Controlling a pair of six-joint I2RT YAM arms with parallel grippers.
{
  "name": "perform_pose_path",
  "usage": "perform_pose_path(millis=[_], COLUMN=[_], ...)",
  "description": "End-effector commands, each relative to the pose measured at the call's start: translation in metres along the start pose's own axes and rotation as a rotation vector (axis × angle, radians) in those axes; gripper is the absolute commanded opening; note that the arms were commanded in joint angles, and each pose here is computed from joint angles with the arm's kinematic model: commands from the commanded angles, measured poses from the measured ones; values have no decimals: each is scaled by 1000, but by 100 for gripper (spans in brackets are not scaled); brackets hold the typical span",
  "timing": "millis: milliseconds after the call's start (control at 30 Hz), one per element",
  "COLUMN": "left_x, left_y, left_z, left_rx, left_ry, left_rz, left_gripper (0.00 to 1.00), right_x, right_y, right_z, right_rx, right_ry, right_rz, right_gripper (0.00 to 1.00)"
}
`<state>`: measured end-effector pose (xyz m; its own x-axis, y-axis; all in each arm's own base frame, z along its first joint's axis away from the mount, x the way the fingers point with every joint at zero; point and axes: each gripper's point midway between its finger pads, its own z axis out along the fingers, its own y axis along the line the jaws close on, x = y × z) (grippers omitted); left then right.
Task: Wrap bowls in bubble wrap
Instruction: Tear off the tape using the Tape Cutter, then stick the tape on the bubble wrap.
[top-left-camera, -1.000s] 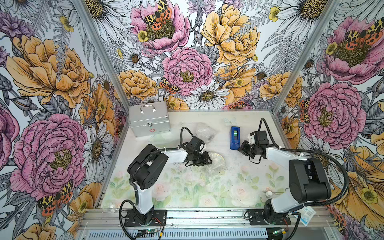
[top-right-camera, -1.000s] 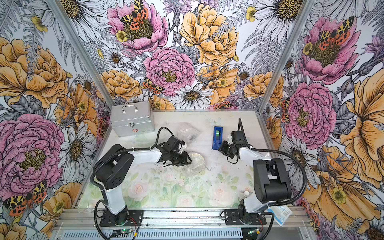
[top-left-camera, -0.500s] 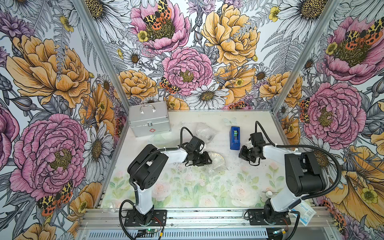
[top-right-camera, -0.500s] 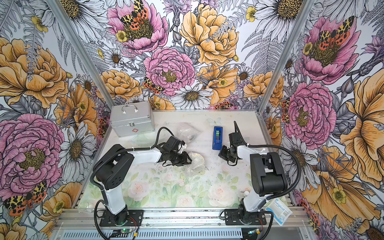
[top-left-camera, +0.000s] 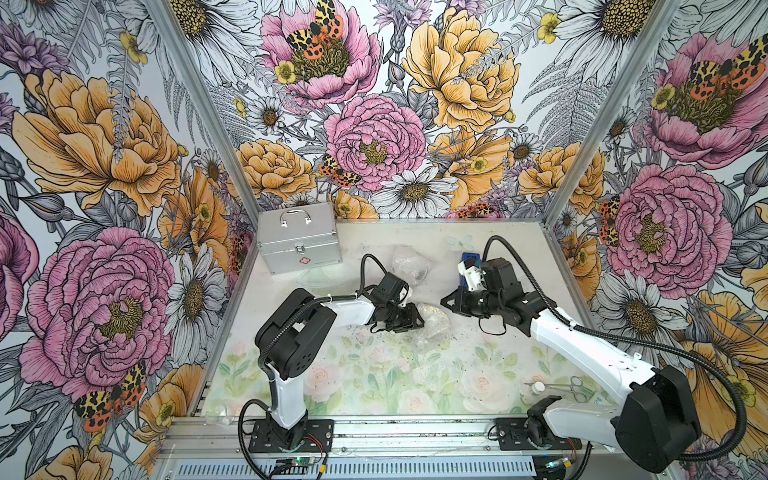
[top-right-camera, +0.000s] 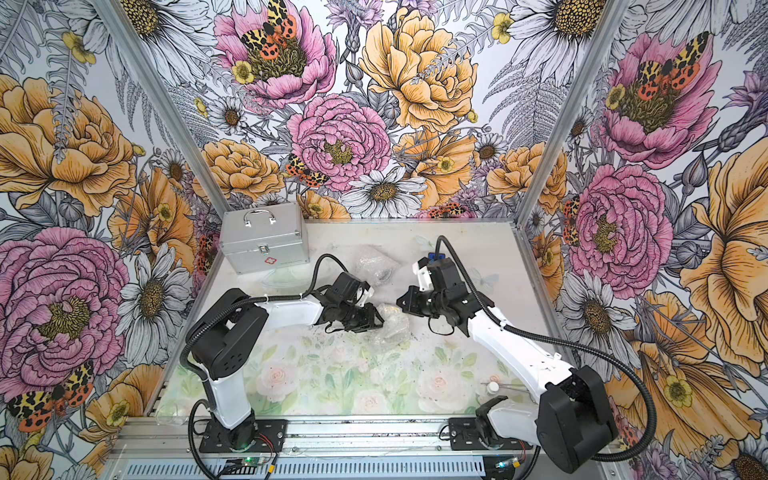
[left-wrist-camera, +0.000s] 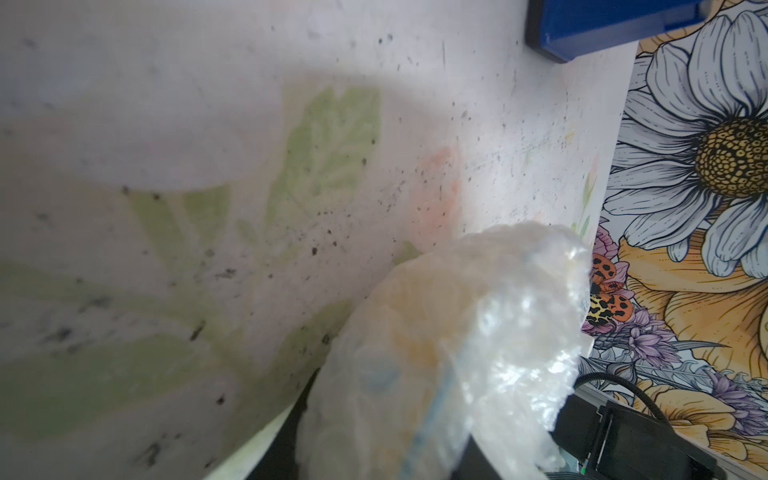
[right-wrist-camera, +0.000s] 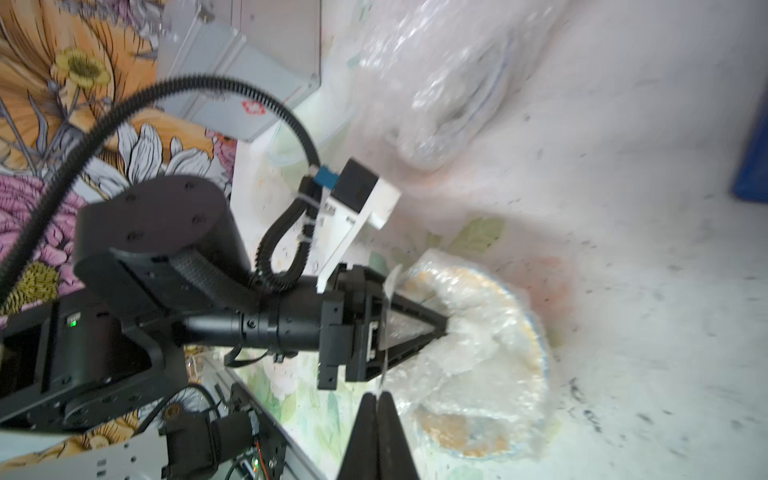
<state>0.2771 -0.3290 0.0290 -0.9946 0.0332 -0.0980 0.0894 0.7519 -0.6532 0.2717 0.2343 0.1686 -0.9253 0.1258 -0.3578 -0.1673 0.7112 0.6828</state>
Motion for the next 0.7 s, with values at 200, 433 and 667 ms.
perform_pose_path(millis=[200,433,667], left_x=[3,3,3], left_y=[1,0,0], left_z=[-4,-3,-5], left_rx=[16,18,16], left_ry=[7,6,2], left_rz=[-12,-12,-5], left_gripper=[37,37,37], right_x=[13,19,33], right_y=[4,-15,-54], right_z=[48,70,76], right_rx=[-1,41,131], right_ry=[117,165,190], right_rz=[113,187,273], right_gripper=[0,0,0])
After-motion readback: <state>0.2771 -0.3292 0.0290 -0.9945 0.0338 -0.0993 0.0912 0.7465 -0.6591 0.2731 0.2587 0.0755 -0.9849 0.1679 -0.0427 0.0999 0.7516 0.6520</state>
